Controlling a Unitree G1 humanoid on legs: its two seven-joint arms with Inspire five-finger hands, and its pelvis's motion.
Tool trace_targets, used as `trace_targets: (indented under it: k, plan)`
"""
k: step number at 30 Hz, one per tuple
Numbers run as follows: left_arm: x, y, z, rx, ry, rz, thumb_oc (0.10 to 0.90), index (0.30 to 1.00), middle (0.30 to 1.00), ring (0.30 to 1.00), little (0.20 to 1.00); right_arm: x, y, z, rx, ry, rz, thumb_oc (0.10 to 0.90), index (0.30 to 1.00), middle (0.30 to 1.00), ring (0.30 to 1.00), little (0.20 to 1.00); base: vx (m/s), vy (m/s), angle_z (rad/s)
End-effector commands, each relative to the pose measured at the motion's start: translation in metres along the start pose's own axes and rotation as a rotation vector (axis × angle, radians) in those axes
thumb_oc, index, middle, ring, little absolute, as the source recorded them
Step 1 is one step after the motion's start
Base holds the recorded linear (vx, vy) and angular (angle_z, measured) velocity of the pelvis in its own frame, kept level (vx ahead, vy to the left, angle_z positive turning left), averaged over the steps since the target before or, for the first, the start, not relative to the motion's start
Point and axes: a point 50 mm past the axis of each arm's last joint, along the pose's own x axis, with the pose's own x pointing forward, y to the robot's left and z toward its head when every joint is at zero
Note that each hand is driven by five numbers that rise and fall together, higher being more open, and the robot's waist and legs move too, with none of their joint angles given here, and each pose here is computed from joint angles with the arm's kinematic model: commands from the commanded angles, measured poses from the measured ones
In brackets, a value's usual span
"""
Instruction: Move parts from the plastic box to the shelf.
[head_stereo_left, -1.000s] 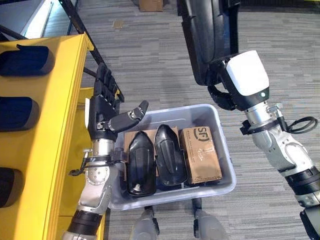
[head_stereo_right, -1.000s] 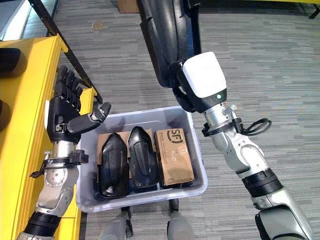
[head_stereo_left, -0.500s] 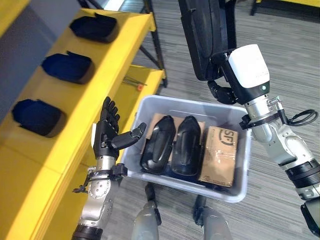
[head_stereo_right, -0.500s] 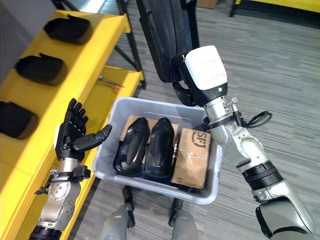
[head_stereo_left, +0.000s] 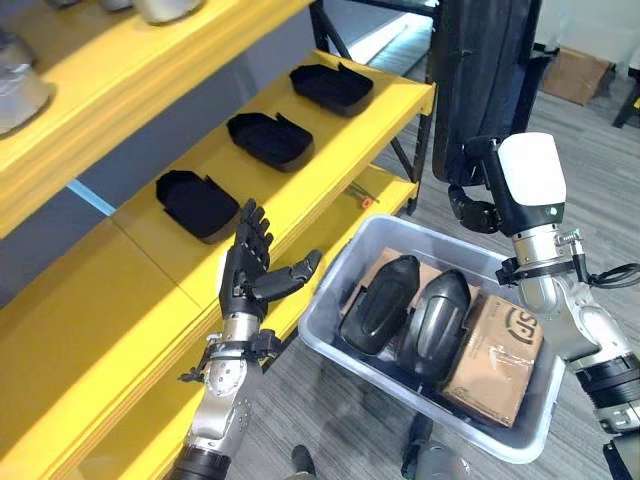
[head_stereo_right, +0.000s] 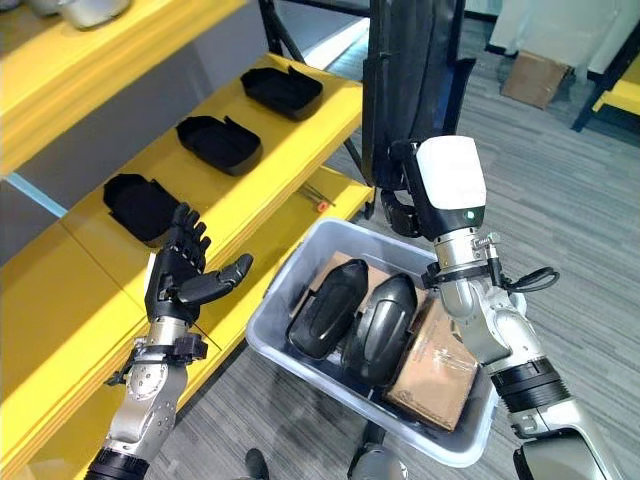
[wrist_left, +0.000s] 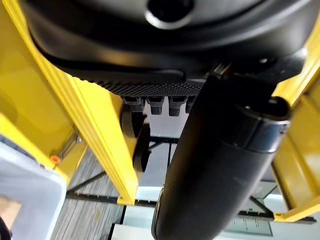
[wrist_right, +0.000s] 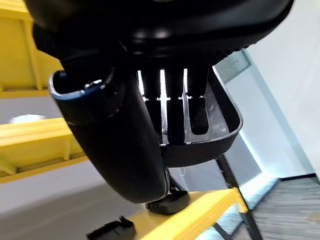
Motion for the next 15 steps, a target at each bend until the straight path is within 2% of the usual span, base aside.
trace_targets:
  k: [1,8,15]
  plan:
    - [0.014,-0.002,0.046,0.033,-0.242,-0.066,0.900,1.000,1.000,1.000,1.000,0.026,-0.040,0.017,0.061,-0.075,-0.276,0.400,0.300,0.300,0.300,0.300,-0.04,0.172,0.17]
    - [0.012,0.004,0.047,0.078,-0.245,-0.041,0.900,1.000,1.000,1.000,1.000,0.027,-0.027,0.017,0.082,-0.037,-0.228,0.400,0.300,0.300,0.300,0.300,-0.05,0.146,0.25]
    - [0.009,0.015,0.049,0.117,-0.250,-0.002,0.900,1.000,1.000,1.000,1.000,0.027,-0.016,0.017,0.118,-0.002,-0.186,0.400,0.300,0.300,0.300,0.300,-0.01,0.098,-0.04]
